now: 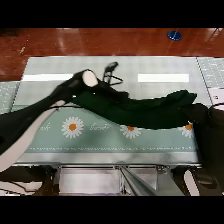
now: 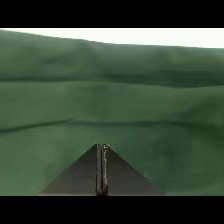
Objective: Fold the shirts.
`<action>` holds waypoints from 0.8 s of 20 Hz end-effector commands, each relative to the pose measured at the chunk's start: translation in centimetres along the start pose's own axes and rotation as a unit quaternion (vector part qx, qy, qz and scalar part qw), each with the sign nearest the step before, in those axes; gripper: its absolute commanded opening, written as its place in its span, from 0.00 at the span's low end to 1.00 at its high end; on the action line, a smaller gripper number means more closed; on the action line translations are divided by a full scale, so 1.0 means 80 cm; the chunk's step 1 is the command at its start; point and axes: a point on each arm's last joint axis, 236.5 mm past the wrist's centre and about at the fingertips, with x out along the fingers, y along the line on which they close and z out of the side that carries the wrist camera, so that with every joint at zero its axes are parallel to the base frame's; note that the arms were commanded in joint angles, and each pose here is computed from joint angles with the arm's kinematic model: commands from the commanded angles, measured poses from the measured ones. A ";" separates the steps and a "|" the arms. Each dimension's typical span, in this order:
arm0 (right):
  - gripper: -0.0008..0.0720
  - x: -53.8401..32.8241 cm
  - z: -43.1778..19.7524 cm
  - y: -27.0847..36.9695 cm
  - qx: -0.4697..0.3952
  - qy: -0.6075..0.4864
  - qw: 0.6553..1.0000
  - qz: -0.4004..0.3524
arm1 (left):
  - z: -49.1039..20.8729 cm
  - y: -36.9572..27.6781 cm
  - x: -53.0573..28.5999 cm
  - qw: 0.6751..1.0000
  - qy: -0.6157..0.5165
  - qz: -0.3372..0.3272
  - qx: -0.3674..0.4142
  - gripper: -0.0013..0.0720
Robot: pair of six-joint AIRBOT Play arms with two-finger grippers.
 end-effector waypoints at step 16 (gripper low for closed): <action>0.05 0.003 0.031 0.081 0.009 -0.015 0.988 0.155 | 0.117 0.044 -0.199 0.986 -0.098 -0.118 -0.064 0.04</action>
